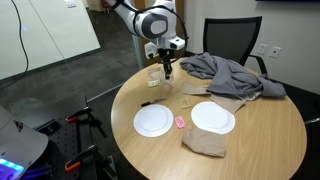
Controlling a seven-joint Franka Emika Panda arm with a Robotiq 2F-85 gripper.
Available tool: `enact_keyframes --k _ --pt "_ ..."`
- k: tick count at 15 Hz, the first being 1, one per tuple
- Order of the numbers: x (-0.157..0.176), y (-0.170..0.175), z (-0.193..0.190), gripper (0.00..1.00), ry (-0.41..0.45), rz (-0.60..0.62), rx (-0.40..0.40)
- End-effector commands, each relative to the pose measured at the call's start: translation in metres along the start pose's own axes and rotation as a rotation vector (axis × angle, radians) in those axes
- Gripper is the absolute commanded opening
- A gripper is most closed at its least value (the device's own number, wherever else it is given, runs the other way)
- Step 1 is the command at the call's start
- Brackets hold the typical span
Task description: Move the cup closer to the edge of the table
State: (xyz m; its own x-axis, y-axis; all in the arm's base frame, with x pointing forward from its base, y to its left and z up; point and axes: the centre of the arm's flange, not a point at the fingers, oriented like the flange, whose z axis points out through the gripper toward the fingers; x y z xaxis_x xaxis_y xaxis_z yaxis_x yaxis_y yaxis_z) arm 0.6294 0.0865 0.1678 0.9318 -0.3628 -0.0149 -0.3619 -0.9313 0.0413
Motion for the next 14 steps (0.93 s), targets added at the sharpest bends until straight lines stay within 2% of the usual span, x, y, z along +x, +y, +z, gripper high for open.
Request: enact_keyframes --k 1,4,8,9,14 --pt "-0.007 0.002 -0.004 0.05 -0.003 -0.008 -0.004" --pt "-0.022 0.007 -0.012 0.05 -0.007 -0.016 -0.006" --pt "-0.024 0.008 -0.014 0.05 -0.008 -0.017 -0.006" --pt "-0.024 0.008 -0.014 0.01 -0.007 -0.017 -0.006" --pt "-0.039 0.004 -0.013 0.01 0.017 -0.078 0.019"
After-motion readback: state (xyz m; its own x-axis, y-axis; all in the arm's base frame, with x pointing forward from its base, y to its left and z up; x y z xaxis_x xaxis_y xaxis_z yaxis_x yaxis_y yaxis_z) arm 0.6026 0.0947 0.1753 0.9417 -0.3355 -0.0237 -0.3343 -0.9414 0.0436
